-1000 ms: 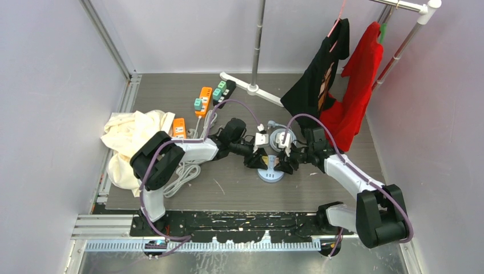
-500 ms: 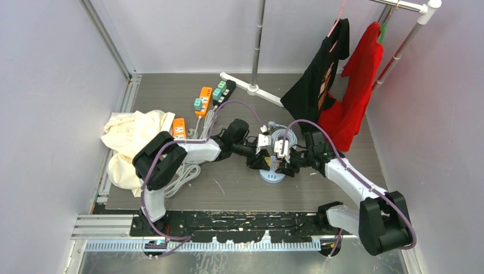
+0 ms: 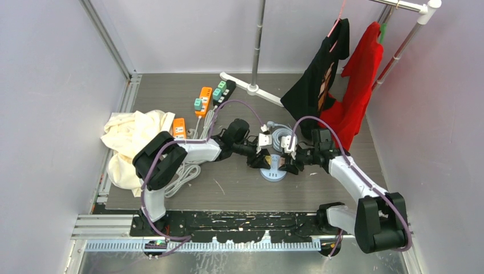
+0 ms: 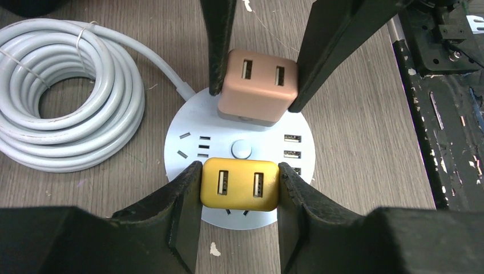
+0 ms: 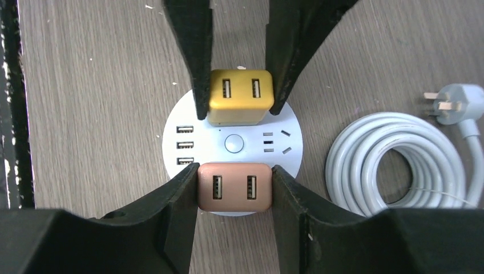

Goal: Pull the plug off the socket
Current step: Remove the plug from the socket.

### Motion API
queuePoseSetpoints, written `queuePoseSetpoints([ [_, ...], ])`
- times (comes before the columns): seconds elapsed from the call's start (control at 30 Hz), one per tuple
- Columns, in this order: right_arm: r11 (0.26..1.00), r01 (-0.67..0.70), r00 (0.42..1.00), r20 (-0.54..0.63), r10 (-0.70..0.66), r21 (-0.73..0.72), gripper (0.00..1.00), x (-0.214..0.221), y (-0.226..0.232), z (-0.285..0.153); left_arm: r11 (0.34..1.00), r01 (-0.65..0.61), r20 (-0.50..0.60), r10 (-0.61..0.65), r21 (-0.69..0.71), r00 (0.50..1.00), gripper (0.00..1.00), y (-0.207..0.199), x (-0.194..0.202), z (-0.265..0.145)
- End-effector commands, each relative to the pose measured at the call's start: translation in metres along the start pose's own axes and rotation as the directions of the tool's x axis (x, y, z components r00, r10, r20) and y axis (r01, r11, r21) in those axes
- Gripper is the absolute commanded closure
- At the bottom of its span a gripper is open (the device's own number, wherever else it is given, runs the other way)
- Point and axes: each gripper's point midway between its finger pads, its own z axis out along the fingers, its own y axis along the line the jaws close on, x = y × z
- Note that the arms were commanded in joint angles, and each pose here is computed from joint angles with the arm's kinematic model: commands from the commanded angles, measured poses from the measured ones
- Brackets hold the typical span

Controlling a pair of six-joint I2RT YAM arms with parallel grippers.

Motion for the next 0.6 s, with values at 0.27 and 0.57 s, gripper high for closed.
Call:
queuePoseSetpoints([
  [0.27,0.999,-0.007,0.985,0.172,0.013,-0.032,0.99,-0.065,0.004,0.011,0.947,0.306,-0.344,-0.321,-0.097,0.882,1.0,-0.028,0.116,-0.019],
  [0.57,0.982,-0.186,0.982,0.033,0.186,0.013,0.99,-0.036,0.011,-0.033,0.942,0.241,-0.213,-0.291,-0.233,0.933,0.51,-0.003,0.058,-0.022],
])
